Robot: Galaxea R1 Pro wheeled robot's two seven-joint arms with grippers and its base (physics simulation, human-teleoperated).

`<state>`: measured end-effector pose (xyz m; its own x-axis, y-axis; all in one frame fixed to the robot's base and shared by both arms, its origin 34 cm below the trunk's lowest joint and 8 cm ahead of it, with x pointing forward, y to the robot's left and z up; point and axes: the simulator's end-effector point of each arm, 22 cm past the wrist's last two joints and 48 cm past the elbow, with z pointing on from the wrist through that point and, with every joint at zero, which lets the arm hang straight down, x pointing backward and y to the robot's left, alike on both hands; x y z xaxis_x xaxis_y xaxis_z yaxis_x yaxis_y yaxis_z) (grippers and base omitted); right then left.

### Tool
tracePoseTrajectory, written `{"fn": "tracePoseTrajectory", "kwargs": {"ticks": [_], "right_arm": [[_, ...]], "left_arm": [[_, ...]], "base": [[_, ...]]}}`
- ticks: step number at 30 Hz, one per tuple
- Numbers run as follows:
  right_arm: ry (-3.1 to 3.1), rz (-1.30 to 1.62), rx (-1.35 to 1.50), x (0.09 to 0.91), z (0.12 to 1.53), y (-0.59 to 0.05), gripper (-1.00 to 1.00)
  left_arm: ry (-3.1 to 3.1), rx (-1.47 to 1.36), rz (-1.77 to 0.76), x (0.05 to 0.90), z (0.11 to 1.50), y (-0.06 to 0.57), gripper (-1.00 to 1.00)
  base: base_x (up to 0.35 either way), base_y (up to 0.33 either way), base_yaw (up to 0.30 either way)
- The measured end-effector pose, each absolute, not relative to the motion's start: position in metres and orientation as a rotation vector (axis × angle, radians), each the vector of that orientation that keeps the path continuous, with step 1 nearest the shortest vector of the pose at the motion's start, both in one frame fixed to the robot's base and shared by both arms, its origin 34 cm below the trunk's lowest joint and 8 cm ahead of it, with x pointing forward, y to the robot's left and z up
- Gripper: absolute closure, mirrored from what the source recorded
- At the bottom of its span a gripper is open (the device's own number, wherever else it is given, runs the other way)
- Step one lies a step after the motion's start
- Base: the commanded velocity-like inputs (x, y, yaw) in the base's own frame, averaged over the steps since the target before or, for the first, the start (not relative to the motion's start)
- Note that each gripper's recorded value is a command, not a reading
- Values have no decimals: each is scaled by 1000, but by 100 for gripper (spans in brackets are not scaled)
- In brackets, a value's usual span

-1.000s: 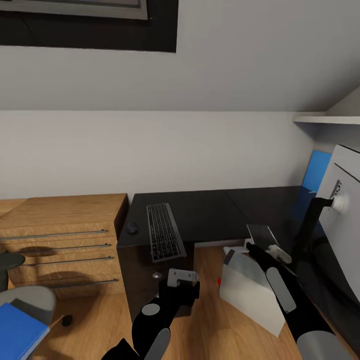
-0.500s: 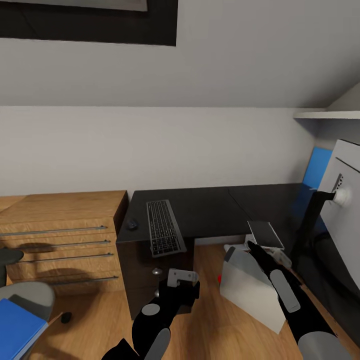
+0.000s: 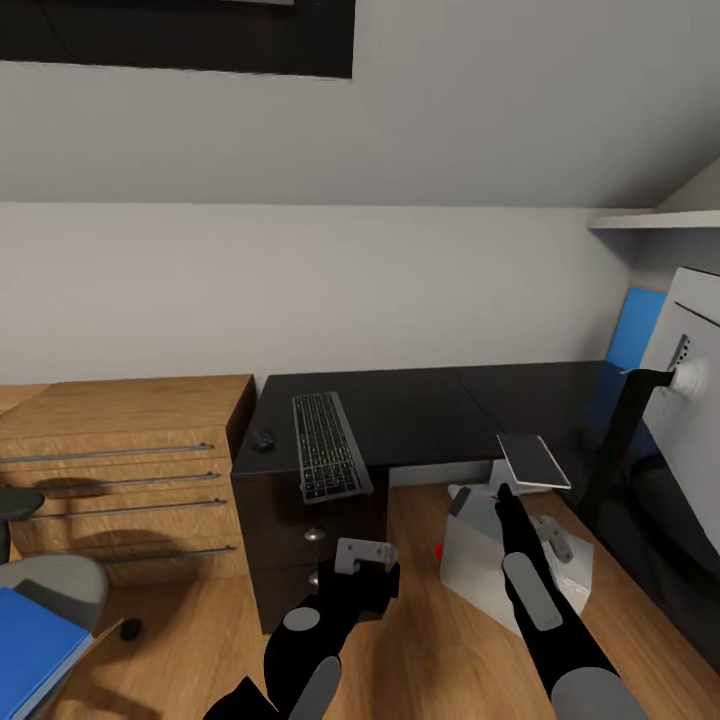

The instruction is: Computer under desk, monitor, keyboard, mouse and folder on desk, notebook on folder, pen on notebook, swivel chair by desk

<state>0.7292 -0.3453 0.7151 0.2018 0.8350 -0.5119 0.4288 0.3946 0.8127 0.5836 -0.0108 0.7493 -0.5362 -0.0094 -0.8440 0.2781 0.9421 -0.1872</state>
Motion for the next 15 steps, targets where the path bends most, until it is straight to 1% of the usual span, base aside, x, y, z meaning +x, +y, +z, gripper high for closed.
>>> {"fn": "tracePoseTrajectory", "kwargs": {"ticks": [15], "right_arm": [[1337,545,1426,720,672,-344,-100]], "left_arm": [[2110,190,-370,579,719,-11,-100]], "base": [[0,0,0]]}}
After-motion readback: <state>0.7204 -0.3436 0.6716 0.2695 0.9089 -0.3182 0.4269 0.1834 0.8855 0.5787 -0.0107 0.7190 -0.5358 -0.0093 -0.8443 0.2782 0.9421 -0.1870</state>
